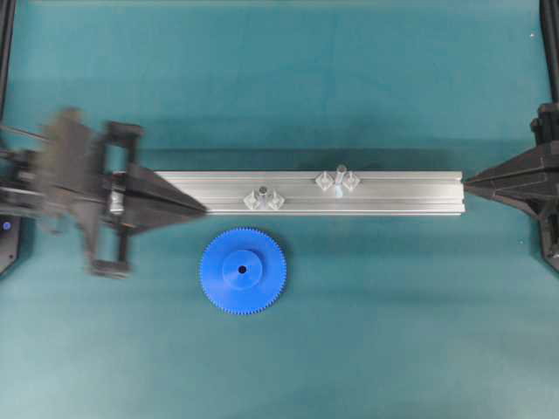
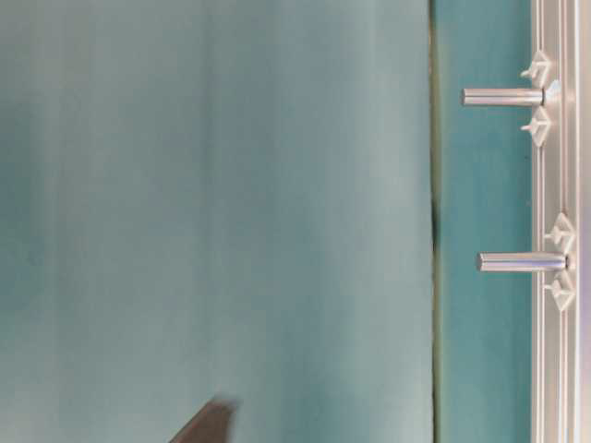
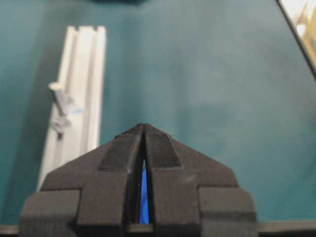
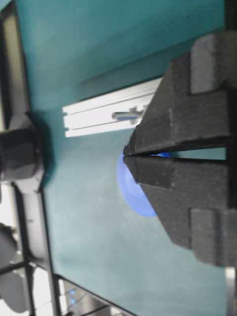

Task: Find the location of the shaft and insert the large gear.
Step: 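Move the left gripper over the blue gear's hub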

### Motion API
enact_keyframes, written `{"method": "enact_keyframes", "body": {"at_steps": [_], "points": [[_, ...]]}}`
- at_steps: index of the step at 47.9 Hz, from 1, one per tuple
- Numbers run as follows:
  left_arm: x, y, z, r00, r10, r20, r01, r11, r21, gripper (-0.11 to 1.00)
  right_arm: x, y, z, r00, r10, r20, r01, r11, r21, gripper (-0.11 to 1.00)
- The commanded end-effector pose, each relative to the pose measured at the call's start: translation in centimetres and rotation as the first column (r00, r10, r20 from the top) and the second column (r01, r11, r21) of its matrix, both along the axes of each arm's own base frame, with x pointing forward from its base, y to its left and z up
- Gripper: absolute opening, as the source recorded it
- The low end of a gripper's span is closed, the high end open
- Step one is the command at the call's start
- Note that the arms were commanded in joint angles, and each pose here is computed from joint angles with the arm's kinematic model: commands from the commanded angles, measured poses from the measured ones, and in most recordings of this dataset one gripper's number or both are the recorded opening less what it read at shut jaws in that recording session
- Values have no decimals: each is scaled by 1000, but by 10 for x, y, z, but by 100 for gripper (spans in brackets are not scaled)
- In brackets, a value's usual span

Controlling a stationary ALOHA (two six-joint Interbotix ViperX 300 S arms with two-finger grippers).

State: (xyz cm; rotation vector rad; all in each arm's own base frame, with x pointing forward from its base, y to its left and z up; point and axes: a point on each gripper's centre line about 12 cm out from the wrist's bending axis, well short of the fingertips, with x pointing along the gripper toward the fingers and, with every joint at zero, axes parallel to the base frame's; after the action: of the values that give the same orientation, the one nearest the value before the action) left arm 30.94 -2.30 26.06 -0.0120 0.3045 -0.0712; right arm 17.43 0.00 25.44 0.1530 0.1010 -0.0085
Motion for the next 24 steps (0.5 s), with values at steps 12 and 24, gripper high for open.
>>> {"method": "enact_keyframes", "body": {"at_steps": [12,24], "points": [[53,-9,-10,993,-13,-119,14,1000,8,1,0,1,7,1000,2,18,-2,1000,12,3],[64,-10,-14,986,-12,-166,14,1000,12,1,0,1,6,1000,2,14,-2,1000,12,3]]}}
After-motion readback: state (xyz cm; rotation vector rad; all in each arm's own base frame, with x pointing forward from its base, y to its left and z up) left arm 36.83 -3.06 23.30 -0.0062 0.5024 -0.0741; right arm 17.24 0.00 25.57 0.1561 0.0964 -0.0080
